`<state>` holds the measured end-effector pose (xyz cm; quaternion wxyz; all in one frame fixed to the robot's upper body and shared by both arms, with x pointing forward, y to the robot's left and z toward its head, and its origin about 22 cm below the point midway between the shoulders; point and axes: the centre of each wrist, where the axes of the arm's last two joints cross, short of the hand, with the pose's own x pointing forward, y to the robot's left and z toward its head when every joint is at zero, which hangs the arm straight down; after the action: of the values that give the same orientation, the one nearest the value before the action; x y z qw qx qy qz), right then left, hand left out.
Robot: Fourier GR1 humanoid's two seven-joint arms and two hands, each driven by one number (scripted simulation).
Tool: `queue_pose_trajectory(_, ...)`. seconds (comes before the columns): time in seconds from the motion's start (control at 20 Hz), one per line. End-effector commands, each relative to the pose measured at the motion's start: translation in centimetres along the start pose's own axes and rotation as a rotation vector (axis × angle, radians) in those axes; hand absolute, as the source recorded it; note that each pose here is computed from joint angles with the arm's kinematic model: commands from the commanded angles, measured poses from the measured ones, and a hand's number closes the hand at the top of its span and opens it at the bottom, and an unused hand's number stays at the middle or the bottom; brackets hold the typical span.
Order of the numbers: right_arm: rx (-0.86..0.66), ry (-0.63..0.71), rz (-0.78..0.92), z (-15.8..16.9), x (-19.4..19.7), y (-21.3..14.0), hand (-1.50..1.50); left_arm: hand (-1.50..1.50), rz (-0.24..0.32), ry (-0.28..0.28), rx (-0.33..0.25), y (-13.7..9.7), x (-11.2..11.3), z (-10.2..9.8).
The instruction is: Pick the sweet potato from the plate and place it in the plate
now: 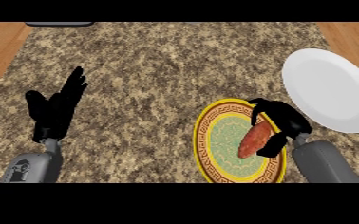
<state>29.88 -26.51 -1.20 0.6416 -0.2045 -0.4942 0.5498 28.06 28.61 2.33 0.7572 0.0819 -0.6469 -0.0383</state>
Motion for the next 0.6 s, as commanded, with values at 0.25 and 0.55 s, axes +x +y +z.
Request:
queue_pose_trajectory(0.25,0.181,-0.366,0.070,3.1,0.0,3.9,1.50,0.00,0.018,0.012,0.007,-0.4,-0.5,0.4)
queue_pose_trajectory(0.55,0.067,-0.570,0.223,9.0,-1.7,3.5,1.50,0.00,0.007,0.027,0.011,0.0,-1.3,0.6)
